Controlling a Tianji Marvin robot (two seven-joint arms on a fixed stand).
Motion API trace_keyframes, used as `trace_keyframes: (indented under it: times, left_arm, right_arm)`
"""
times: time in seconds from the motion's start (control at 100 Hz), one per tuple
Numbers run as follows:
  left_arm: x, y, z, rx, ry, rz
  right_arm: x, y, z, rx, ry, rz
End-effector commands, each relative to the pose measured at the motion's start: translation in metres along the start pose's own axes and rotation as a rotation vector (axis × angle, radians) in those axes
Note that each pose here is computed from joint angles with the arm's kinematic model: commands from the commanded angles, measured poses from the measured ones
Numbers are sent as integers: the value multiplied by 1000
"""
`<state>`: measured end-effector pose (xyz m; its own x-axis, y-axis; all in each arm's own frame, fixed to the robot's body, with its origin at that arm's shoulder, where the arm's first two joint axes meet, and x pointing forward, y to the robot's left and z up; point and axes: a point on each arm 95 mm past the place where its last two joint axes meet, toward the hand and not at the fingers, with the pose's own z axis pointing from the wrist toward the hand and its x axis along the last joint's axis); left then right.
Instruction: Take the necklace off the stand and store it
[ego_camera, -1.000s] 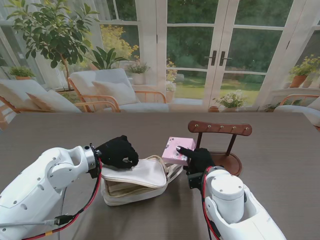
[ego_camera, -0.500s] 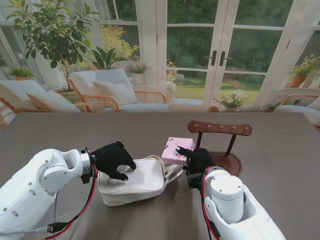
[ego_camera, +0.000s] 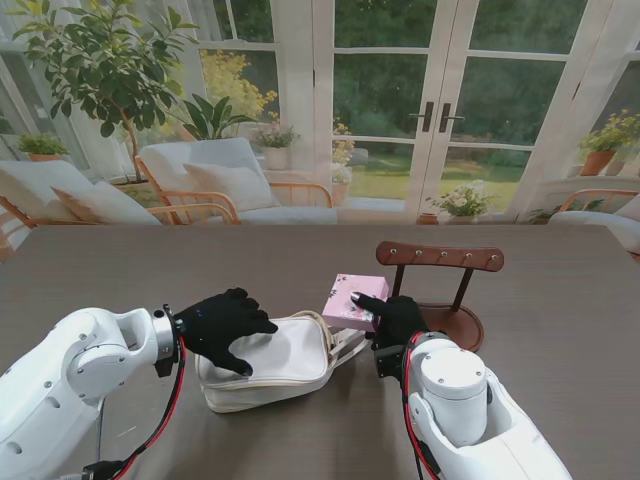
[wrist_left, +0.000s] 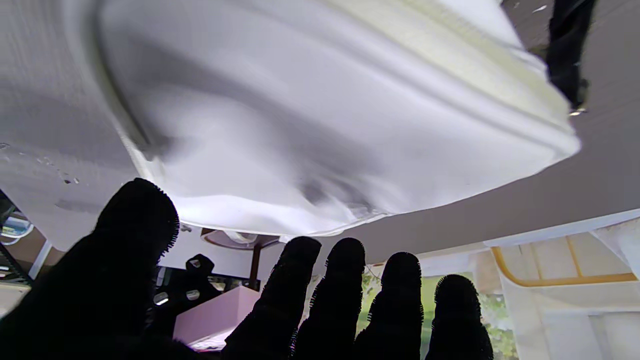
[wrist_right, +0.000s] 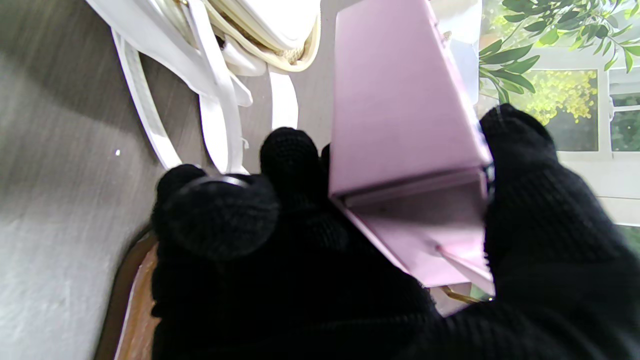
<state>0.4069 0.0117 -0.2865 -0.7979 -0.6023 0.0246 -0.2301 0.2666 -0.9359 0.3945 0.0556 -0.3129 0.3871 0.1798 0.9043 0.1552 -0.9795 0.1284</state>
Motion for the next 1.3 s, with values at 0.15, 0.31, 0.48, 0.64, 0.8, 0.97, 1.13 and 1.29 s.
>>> trace_keyframes:
  times: [0.15, 0.31, 0.48, 0.64, 0.8, 0.97, 1.13, 1.29]
  left_arm:
    - [26, -1, 2, -13, 54, 15]
    - [37, 0, 0, -65, 62, 69]
    - [41, 6, 2, -113, 49, 121]
    - [42, 11, 7, -123, 35, 181]
    - [40, 19, 15, -111, 21, 224]
    - [37, 24, 20, -66, 12, 213]
    - [35, 23, 21, 8, 0, 166]
    - [31, 19, 21, 91, -7, 122]
  right_arm:
    - [2, -4, -1, 19, 8, 2]
    - [2, -6, -2, 24, 9, 4]
    - [1, -8, -3, 28, 10, 6]
    - [1, -8, -3, 27, 10, 7]
    - [1, -7, -4, 26, 9, 8]
    - [1, -6, -4, 26, 7, 9]
    - [0, -5, -4, 26, 6, 9]
    - [0, -5, -4, 29, 6, 9]
